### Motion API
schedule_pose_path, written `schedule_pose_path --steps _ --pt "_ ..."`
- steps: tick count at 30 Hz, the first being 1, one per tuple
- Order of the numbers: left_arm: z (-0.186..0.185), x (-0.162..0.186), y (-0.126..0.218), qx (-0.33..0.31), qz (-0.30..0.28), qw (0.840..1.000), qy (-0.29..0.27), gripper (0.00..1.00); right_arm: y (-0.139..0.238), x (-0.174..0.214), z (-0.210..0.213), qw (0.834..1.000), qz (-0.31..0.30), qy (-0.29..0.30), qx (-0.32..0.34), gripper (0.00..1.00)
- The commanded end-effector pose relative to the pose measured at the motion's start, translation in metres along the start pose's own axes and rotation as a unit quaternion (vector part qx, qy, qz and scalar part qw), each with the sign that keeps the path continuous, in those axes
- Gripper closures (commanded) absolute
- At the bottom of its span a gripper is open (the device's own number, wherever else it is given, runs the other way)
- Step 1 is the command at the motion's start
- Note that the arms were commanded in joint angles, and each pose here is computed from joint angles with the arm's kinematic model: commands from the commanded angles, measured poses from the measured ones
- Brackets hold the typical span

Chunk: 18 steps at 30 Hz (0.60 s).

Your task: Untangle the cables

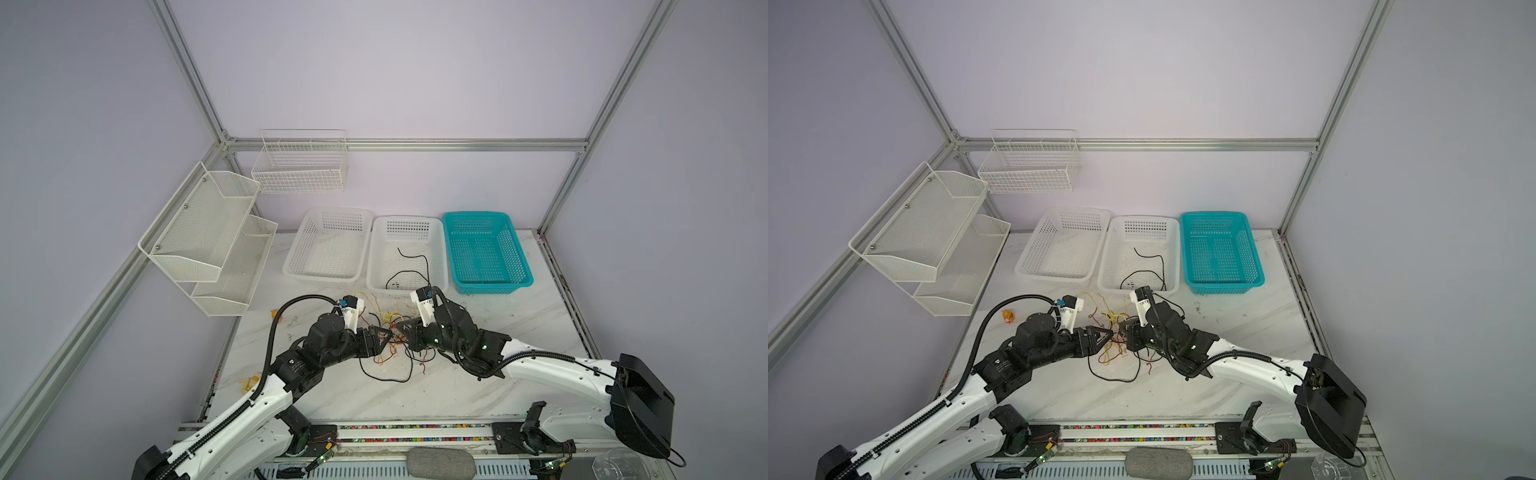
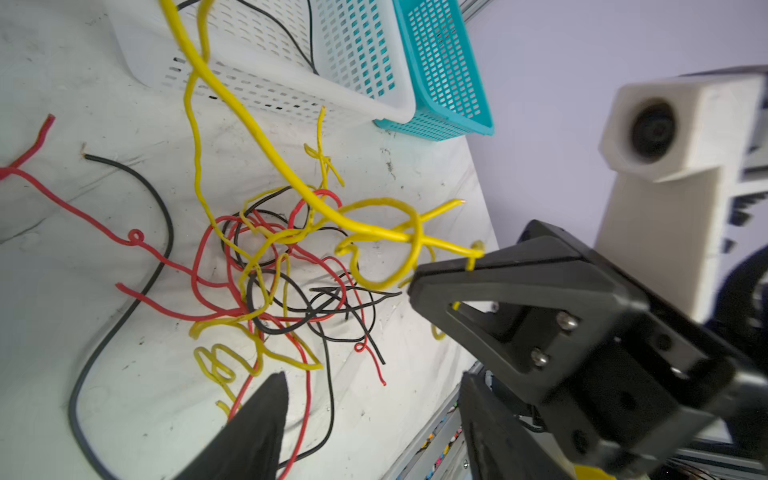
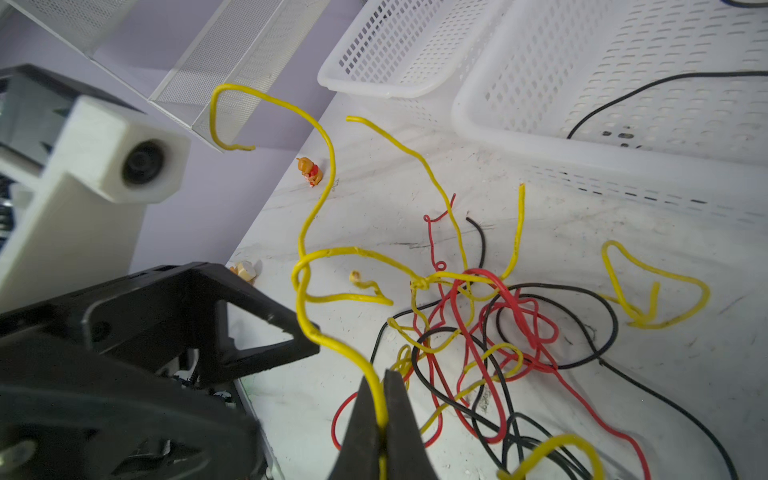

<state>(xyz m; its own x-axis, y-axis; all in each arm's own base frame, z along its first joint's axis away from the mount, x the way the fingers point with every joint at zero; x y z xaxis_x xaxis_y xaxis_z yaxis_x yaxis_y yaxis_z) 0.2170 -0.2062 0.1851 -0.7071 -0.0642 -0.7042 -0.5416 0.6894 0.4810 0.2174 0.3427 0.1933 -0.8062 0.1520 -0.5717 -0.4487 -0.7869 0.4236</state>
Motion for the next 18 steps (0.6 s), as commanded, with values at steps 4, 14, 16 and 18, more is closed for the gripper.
schedule_pose_path --steps 4,14,16,18 --pt "-0.014 -0.058 0.011 -0.027 -0.088 0.992 -0.081 0.37 0.004 -0.001 0.017 1.0 0.005 0.014 -0.018 1.0" --pt "-0.018 -0.064 0.011 -0.007 -0.132 0.986 -0.097 0.52 0.002 0.01 0.024 0.999 0.026 0.018 -0.033 1.0" --pt "-0.018 -0.063 0.011 -0.006 -0.134 0.986 -0.097 0.54 0.002 0.011 0.027 0.999 0.028 0.02 -0.036 1.0" --pt "-0.017 -0.062 0.01 -0.007 -0.131 0.987 -0.097 0.57 0.002 0.012 0.028 0.999 0.028 0.021 -0.037 1.0"
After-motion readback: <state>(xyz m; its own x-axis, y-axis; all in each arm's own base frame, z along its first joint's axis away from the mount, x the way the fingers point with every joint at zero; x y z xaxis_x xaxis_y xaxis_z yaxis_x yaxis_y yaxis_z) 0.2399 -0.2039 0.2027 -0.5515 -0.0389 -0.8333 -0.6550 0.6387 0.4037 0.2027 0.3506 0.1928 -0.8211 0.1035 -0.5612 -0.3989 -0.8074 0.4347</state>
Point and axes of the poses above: each gripper's point midway between its finger pads, its own y axis back along the fingers, its own z axis along the line the jaws close on, x = y × z, the point moved 1 cm from there along y, back along the fingers, and after that the axes turned 14 degrees about -y, right-handed, at the moved point
